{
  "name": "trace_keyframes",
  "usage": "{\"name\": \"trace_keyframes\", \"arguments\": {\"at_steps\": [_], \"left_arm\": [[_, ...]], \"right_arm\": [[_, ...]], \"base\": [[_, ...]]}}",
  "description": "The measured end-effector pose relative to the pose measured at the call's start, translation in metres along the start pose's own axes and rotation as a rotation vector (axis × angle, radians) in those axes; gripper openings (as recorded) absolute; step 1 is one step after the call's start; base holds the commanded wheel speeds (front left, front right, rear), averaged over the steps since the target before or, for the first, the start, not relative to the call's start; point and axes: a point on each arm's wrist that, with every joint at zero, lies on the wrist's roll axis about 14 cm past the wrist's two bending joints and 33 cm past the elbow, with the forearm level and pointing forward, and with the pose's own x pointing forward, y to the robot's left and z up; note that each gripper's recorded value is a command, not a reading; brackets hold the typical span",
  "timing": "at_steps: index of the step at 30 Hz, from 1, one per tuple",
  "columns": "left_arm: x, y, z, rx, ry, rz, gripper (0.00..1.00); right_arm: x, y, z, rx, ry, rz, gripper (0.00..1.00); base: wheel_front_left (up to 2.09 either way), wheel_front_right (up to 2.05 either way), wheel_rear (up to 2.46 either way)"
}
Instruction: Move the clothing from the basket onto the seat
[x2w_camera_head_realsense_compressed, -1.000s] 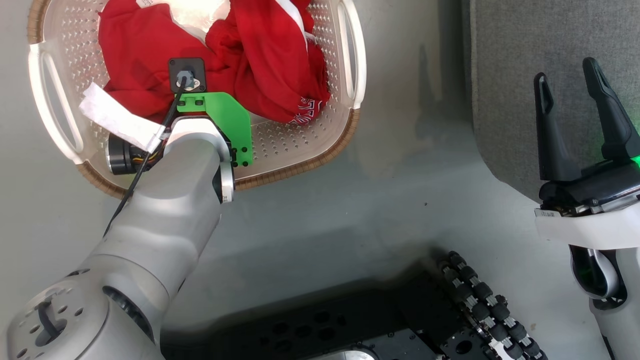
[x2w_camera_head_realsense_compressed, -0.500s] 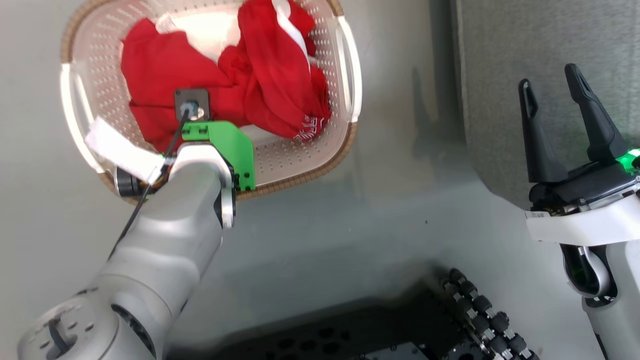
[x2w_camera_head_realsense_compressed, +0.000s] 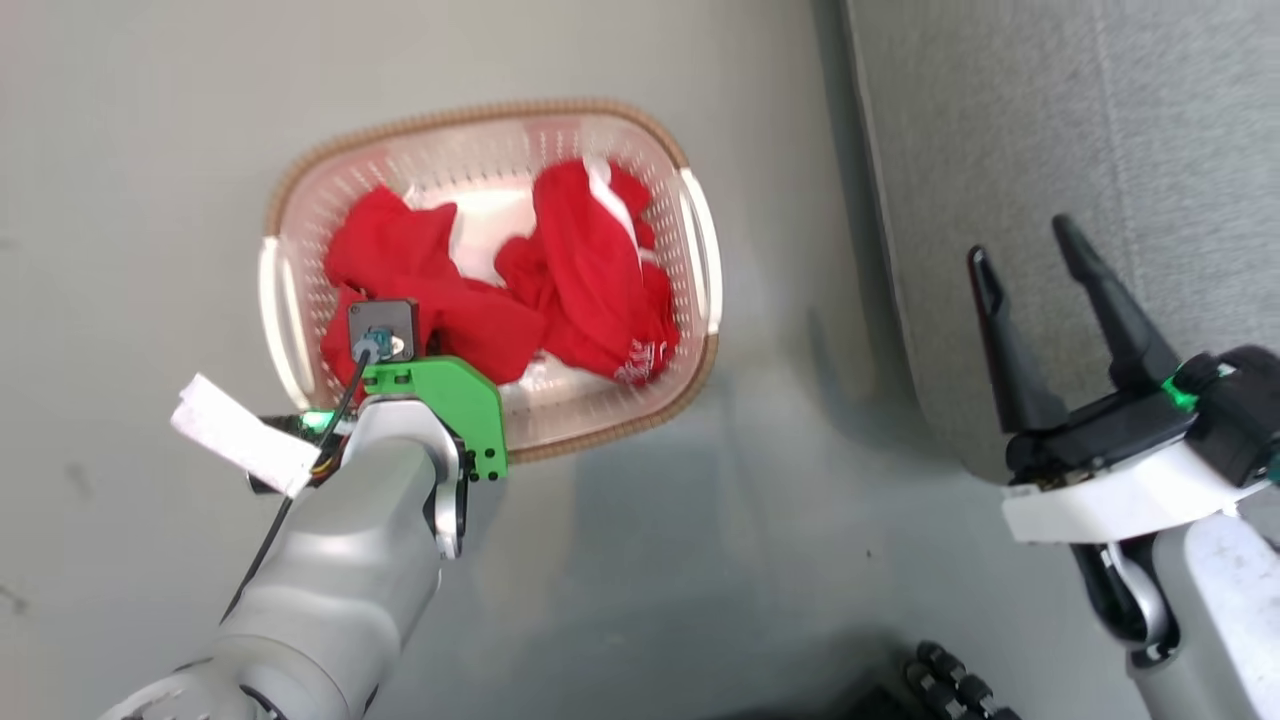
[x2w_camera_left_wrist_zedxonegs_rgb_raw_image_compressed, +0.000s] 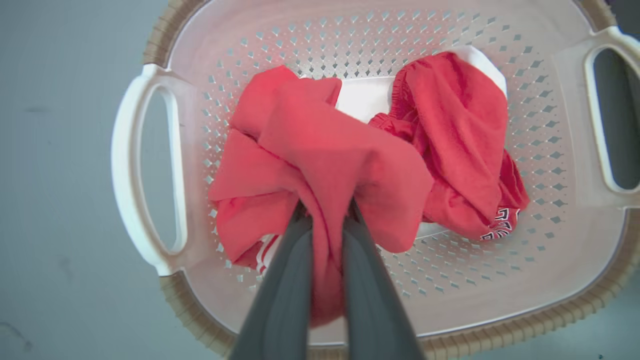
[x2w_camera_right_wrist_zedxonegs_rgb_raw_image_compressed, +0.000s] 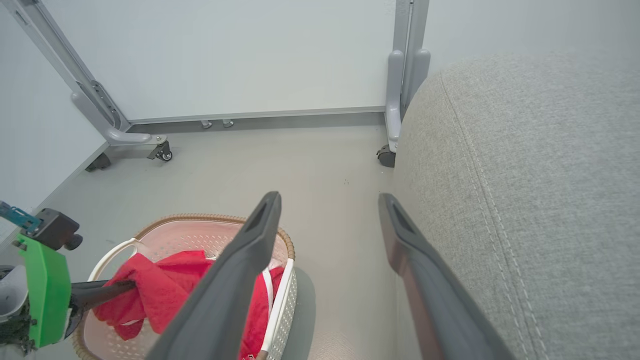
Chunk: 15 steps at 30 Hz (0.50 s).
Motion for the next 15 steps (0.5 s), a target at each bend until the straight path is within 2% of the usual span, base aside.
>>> {"name": "trace_keyframes", "arguments": {"at_steps": [2, 7, 15], "left_arm": [[-0.01, 0.001, 0.012, -0.012, -0.031, -0.002, 0.0], [-0.038, -0.004, 0.075, -0.006, -0.216, -0.038, 0.0], [-0.112, -0.01, 0.138, 0.0, -0.524, -0.085, 0.0]], "right_arm": [[-0.006, 0.005, 0.007, 0.003, -0.012, 0.004, 1.0], [-0.022, 0.018, 0.022, 0.005, -0.042, 0.014, 1.0], [-0.048, 0.04, 0.049, 0.006, -0.113, 0.031, 1.0]], "base": [[0.0, 0.0, 0.0], [0.0, 0.0, 0.0], [0.0, 0.0, 0.0]]}}
